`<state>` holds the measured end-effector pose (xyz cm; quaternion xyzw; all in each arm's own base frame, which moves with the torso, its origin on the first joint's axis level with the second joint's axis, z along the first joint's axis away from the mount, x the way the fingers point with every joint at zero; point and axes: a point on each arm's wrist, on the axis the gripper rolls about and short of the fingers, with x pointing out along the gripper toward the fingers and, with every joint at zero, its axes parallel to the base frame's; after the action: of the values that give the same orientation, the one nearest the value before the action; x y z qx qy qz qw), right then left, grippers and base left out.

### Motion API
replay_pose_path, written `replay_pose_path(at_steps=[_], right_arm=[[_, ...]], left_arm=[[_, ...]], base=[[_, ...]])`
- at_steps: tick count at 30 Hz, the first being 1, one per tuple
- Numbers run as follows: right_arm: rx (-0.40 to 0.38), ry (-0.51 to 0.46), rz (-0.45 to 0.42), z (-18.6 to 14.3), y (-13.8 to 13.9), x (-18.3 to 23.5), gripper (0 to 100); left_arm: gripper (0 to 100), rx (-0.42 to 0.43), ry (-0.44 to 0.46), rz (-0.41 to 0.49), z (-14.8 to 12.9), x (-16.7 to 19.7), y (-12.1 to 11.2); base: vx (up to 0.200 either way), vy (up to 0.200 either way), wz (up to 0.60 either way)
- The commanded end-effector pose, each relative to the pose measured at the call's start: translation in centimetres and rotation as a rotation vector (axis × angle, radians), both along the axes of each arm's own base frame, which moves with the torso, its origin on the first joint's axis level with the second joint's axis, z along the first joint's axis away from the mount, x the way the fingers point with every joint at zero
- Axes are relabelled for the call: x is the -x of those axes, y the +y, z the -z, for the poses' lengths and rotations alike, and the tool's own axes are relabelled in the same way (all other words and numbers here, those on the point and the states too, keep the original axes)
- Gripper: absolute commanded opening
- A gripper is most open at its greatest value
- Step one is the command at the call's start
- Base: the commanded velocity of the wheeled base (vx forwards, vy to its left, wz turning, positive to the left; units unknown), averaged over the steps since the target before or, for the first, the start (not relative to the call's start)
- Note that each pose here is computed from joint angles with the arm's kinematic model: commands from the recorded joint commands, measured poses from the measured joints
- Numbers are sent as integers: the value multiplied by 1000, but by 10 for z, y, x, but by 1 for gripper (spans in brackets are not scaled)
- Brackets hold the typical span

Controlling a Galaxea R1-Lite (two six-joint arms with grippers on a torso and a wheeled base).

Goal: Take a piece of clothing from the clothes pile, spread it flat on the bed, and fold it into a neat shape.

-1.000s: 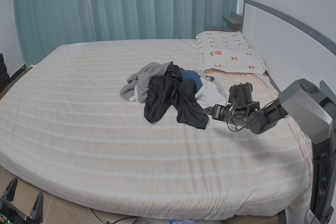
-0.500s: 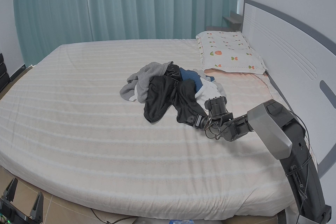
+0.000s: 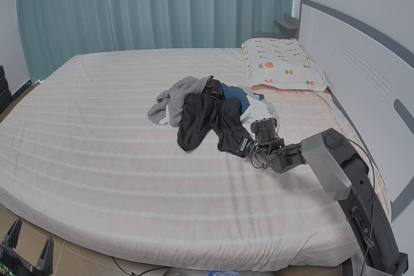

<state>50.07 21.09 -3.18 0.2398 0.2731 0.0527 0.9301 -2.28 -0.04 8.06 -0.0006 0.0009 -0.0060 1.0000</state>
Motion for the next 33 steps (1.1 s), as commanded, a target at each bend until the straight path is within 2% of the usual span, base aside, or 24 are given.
replay_pose_path(at_steps=[1, 5, 10, 13, 19, 22, 26, 32, 33], right_arm=[[-53, -2, 12, -18, -1, 3, 0], [-143, 38, 8, -37, -5, 14, 0], [-186, 125, -7, -49, -21, 43, 0], [-282, 143, -65, -67, -42, 78, 0], [-358, 90, -119, -85, -60, 133, 0], [-411, 41, -181, -103, -67, 171, 0], [-489, -51, -264, -127, -76, 213, 0], [-536, -168, -361, -156, -76, 243, 0], [-557, -237, -388, -177, -77, 251, 0]], left_arm=[[100, 0, -3, 0, 4, 0, 0], [100, 0, -3, -1, 4, 0, 0], [100, 0, -3, 0, 4, 0, 0], [100, 0, -3, -1, 4, 0, 0], [100, 0, -3, 0, 4, 0, 0], [100, 0, -3, -1, 4, 0, 0], [100, 0, -3, -1, 4, 0, 0], [100, 0, -3, -1, 4, 0, 0], [100, 0, -3, 0, 4, 0, 0]], base=[[0, 0, 0], [0, 0, 0], [0, 0, 0], [0, 0, 0], [0, 0, 0], [0, 0, 0], [0, 0, 0], [0, 0, 0], [0, 0, 0]])
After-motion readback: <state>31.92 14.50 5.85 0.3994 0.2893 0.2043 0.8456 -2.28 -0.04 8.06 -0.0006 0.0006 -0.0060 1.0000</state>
